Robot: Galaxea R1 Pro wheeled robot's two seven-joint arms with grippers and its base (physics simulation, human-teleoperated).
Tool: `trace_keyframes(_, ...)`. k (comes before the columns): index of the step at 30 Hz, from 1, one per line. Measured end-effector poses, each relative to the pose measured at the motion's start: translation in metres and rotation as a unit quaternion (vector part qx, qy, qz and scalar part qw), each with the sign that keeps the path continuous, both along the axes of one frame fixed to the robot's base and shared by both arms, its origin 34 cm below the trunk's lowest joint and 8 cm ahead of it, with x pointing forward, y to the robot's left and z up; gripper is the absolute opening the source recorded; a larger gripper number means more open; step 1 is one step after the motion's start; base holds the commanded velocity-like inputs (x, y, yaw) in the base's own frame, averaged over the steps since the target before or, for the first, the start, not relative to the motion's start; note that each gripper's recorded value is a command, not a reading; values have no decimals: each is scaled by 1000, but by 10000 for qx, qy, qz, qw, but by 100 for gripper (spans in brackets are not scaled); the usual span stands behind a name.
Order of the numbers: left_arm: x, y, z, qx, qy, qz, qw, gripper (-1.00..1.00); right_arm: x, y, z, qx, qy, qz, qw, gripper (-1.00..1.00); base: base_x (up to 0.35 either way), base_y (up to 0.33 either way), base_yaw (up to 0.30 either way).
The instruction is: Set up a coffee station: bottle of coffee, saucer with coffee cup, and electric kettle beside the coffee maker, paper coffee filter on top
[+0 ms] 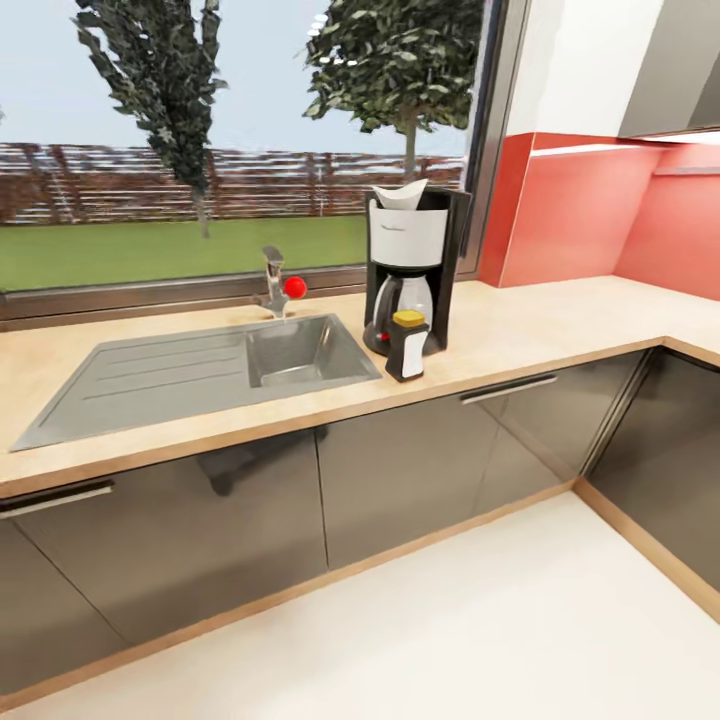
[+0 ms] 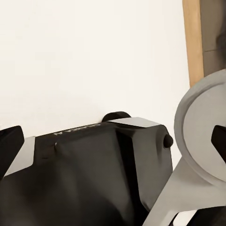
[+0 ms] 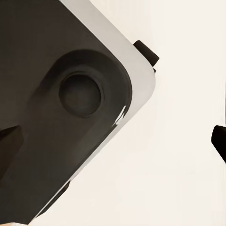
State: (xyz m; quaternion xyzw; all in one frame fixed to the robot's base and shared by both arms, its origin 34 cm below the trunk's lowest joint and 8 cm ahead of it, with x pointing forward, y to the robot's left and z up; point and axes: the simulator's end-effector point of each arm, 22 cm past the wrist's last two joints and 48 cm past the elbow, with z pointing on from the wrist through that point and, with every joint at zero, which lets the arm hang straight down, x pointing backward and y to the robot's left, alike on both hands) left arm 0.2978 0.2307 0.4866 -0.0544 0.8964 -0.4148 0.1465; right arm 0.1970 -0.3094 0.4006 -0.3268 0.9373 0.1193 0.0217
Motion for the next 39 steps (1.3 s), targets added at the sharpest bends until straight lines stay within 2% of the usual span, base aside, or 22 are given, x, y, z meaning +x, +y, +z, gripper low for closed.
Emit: trace_keyframes(39, 0, 1, 0, 7, -1, 5, 10000, 100, 0, 0, 0, -1, -3, 7, 10000, 100, 0, 0, 268)
